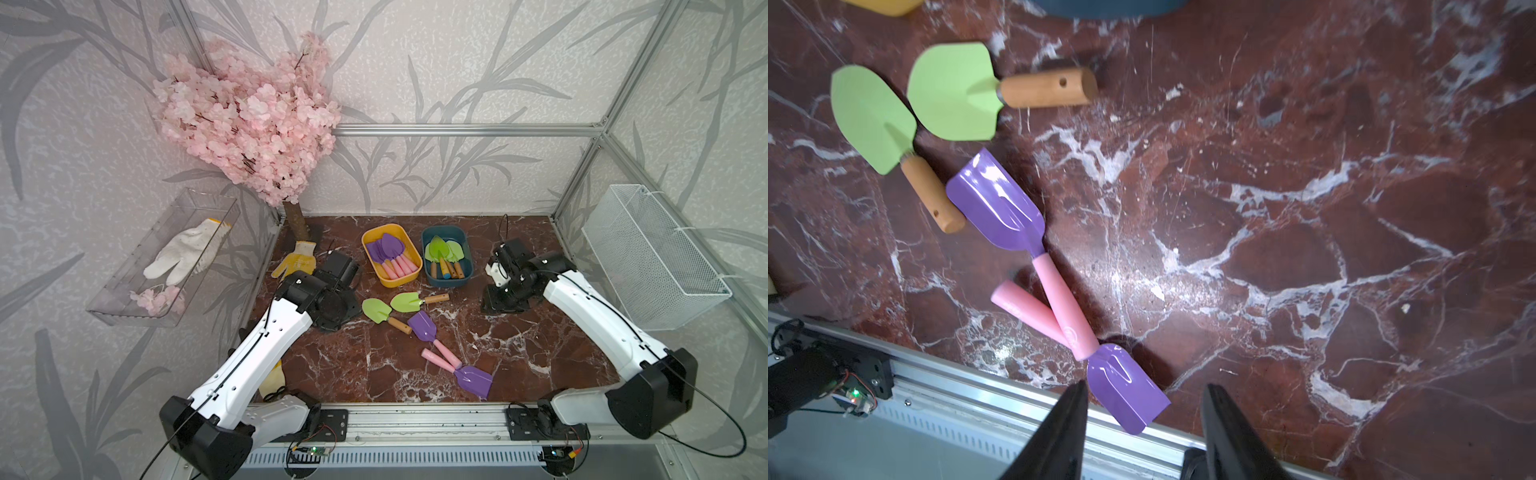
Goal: Sort the small shovels by color and place them into the storage box
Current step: Pick up the shovel from the center of the board.
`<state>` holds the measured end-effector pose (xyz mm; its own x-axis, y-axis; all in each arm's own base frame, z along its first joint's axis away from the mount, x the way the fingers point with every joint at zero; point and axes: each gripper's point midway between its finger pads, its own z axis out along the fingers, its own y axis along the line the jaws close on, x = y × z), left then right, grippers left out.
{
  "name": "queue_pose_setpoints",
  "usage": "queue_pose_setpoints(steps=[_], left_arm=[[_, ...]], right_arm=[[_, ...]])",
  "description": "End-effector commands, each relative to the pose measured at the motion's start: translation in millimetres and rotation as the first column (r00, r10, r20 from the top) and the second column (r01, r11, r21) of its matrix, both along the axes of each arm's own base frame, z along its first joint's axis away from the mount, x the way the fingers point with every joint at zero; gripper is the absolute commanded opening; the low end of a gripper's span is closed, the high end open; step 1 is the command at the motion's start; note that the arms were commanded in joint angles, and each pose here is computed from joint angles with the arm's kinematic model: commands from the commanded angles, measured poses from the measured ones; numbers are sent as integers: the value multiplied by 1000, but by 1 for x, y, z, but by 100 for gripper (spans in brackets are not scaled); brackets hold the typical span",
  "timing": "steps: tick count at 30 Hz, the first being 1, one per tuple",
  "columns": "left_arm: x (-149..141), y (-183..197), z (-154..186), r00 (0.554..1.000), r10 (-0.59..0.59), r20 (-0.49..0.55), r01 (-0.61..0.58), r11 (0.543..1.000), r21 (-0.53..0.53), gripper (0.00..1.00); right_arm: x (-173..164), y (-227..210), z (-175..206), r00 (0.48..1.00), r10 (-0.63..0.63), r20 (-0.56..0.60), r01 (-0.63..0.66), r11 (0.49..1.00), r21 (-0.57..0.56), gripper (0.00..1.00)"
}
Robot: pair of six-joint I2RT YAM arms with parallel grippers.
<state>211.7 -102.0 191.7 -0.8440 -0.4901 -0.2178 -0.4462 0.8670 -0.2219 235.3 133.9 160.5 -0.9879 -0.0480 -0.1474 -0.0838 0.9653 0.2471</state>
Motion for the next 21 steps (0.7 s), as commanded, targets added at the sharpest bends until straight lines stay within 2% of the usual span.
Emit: queue_pose_setpoints(steps=[1,9,21], left_arm=[[-2,-6,-10,1000,26,-11,-26,1000,10,59],[0,-45,-26,996,91,11,-91,995,-32,59],[-6,-61,-53,977,210,-39,-213,971,-107,62]], right_arm=[[-7,5,-5,1000,-5,5,5,998,57,49],[-21,0,-17,999,3,-33,-1,999,48,49],[-25,-4,-11,999,1,-37,0,999,34,49]])
